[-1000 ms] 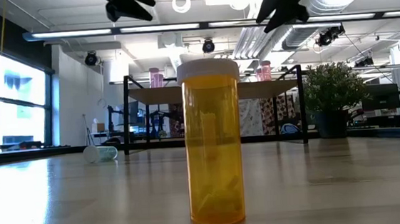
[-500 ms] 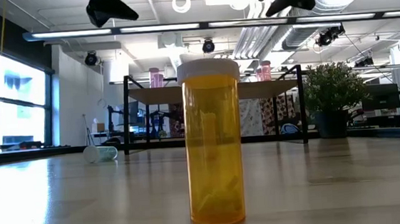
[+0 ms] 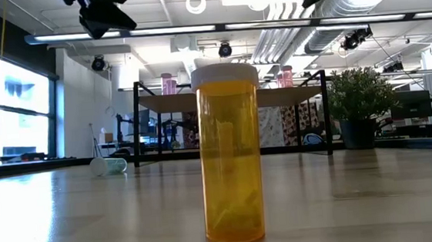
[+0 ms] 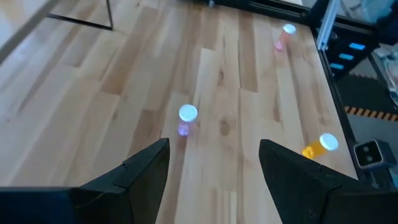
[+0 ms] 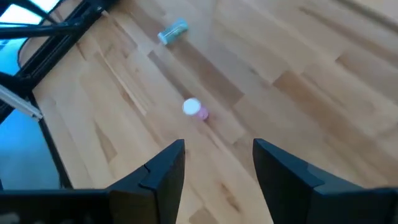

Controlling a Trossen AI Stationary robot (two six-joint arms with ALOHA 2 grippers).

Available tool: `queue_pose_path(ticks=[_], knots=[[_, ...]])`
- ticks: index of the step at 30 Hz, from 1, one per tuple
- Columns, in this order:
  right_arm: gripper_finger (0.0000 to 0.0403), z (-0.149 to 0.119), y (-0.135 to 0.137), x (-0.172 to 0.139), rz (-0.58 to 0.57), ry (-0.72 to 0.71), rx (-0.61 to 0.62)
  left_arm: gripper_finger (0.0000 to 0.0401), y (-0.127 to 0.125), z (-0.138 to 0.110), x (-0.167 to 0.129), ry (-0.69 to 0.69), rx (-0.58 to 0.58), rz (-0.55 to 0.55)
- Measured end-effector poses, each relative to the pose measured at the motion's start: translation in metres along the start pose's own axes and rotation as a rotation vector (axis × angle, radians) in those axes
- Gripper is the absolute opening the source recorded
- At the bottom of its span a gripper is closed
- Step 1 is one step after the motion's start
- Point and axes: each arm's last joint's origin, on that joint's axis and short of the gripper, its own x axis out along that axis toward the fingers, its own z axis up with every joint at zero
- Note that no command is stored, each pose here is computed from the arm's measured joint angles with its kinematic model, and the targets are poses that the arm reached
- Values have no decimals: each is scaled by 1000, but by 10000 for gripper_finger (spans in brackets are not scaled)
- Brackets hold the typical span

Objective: Pick and place medicine bottles onto shelf by color
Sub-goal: Put the pink pill bottle on the shelf aligned with the pink bottles

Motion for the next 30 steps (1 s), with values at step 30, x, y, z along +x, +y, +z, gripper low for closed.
queue_pose_path(ticks=[30], knots=[[200,-116,43,96,-153,-125,-26,239,-5,-6,1,24,65,-21]])
